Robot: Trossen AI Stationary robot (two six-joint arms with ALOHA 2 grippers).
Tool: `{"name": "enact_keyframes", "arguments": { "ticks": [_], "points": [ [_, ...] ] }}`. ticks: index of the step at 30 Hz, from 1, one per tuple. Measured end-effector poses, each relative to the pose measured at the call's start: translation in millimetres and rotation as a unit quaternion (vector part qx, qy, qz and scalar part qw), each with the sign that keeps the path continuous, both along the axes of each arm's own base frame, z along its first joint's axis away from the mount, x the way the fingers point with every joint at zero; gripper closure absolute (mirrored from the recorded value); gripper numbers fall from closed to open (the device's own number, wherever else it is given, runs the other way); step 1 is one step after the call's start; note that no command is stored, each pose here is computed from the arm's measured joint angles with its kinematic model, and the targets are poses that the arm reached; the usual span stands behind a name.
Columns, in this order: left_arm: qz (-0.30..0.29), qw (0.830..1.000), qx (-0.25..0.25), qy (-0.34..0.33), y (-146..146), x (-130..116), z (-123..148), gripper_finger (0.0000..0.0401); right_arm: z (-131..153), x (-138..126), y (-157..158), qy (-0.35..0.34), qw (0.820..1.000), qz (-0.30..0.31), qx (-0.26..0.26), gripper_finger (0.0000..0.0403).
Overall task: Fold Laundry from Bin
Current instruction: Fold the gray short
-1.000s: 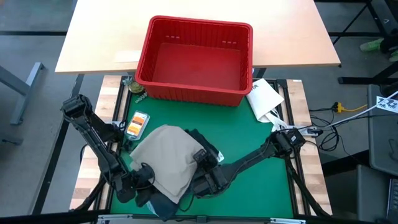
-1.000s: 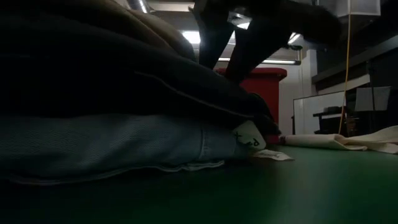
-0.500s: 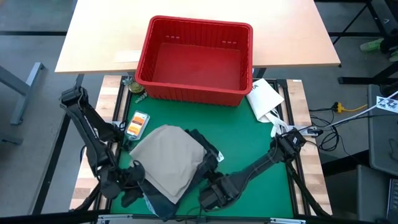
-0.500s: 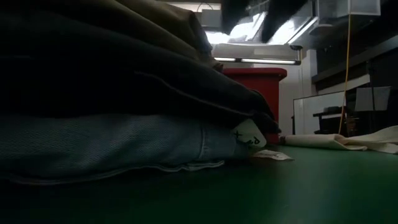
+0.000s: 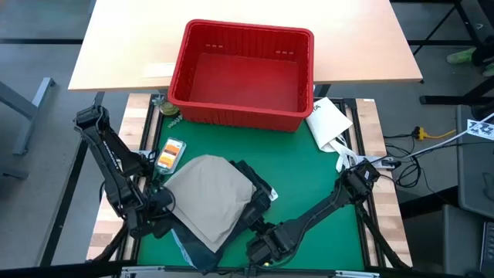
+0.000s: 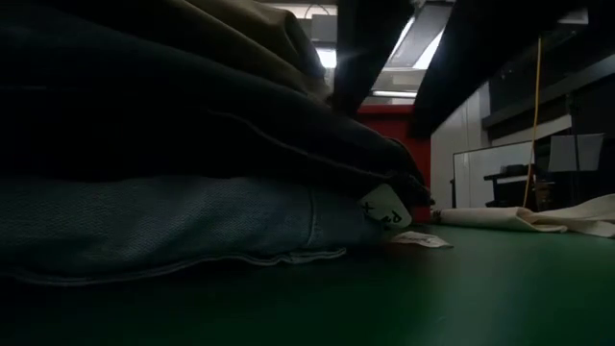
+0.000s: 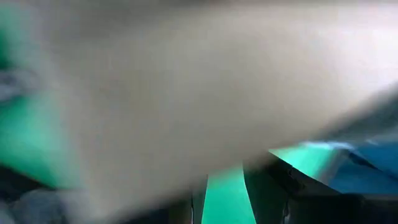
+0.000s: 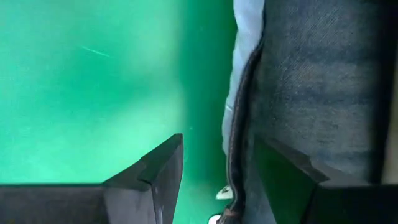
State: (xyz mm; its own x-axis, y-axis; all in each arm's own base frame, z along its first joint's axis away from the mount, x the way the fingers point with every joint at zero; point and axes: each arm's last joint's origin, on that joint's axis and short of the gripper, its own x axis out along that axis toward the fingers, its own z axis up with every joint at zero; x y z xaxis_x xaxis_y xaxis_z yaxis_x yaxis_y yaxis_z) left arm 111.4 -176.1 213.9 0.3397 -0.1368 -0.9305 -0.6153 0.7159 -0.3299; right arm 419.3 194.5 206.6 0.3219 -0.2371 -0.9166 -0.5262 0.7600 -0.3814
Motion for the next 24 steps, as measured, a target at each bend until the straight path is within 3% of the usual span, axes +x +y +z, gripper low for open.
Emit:
{"name": "enact_keyframes", "arguments": {
  "ticks": [5, 9, 15, 24],
  "points": [
    [0.044, 0.996, 0.077, 0.012, 12, -4, -6, 0.0308, -21, 2, -5, -0.028, 0.998, -0.014, -0.045, 0.0205],
    [0.068, 0.993, 0.101, 0.007, 15, -2, -22, 0.0307, -33, 2, -10, -0.046, 0.996, -0.025, -0.069, 0.0205],
    [0.056, 0.997, 0.056, -0.022, 2, 11, -41, 0.0307, -43, 2, -28, -0.020, 0.995, -0.045, -0.085, 0.0205],
    [0.013, 0.993, -0.039, -0.114, -18, 33, -33, 0.0307, -39, -5, -62, 0.052, 0.983, -0.088, -0.155, 0.0205]
  ]
}}
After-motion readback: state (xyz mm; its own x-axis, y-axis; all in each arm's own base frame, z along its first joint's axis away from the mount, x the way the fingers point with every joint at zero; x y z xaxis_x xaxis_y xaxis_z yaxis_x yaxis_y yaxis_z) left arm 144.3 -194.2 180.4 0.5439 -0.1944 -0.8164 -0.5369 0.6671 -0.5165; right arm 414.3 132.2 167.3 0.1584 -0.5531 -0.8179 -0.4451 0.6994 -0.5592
